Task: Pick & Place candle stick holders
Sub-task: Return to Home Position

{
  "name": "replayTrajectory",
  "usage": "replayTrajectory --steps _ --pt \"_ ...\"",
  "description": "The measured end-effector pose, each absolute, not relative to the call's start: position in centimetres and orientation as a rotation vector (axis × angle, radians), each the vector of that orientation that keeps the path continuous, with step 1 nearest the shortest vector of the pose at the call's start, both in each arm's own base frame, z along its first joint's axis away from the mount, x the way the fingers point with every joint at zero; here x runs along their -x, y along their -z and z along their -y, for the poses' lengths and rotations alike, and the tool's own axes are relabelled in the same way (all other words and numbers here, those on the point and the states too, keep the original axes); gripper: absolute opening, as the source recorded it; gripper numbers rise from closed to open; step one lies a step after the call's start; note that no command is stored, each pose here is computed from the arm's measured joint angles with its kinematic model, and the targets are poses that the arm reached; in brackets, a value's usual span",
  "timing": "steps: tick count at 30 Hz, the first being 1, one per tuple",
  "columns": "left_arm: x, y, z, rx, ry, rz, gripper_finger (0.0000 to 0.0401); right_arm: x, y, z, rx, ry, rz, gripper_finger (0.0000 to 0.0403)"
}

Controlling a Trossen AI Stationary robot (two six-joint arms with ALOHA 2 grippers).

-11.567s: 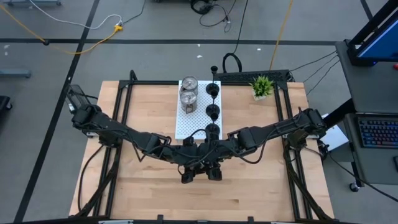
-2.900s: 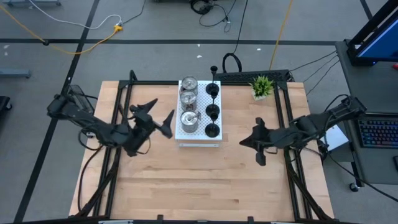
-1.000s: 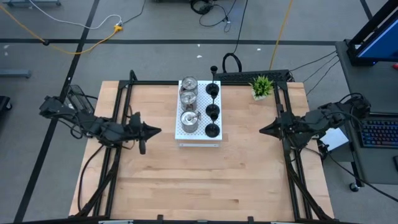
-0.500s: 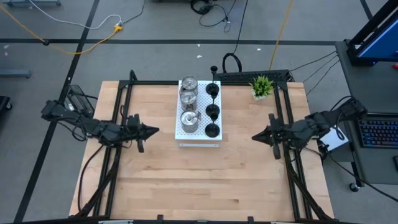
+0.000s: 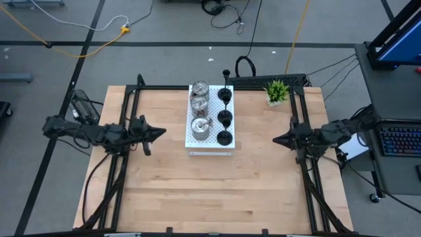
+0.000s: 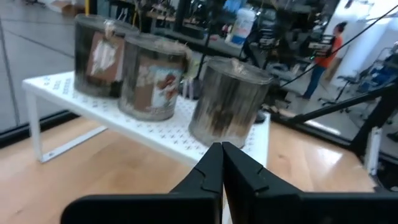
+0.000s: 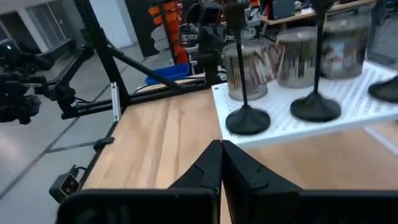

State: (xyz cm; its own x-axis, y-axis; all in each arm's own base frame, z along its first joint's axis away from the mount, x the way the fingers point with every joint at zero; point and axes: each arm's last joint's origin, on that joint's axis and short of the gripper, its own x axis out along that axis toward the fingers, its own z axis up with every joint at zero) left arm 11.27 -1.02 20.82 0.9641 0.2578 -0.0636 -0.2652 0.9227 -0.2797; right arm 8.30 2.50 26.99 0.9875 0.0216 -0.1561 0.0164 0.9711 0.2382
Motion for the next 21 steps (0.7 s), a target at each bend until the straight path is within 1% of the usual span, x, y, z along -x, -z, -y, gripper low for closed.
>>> replayTrajectory --steps 3,7,10,12,14,19,21 --pt "-11.3 -20.3 0.8 0.308 -0.285 -0.04 0.001 -8.5 -25.1 -2.6 -0.272 0.001 -0.161 0.0" --pt "-11.5 -18.6 0.7 0.344 -0.279 -0.003 0.0003 -9.0 -22.6 -2.8 -0.301 0.005 -0.163 0.0" --pt "-11.5 -17.1 0.5 0.363 -0.287 0.038 0.0009 -9.1 -21.2 -2.9 -0.313 0.002 -0.144 0.0" --pt "-11.5 -16.6 0.3 0.362 -0.305 0.022 0.0007 -9.0 -20.5 -2.8 -0.326 0.002 -0.14 0.0" --pt "-11.5 -16.7 0.2 0.363 -0.31 0.026 0.0003 -8.7 -20.3 -2.7 -0.338 -0.001 -0.122 0.0" --pt "-11.6 -16.7 -0.1 0.322 -0.298 0.017 0.001 -7.8 -20.6 -2.3 -0.318 -0.017 -0.063 0.0" --pt "-11.6 -16.7 -0.2 0.307 -0.283 0.011 0.0004 -7.6 -20.6 -2.2 -0.308 -0.017 -0.058 0.0"
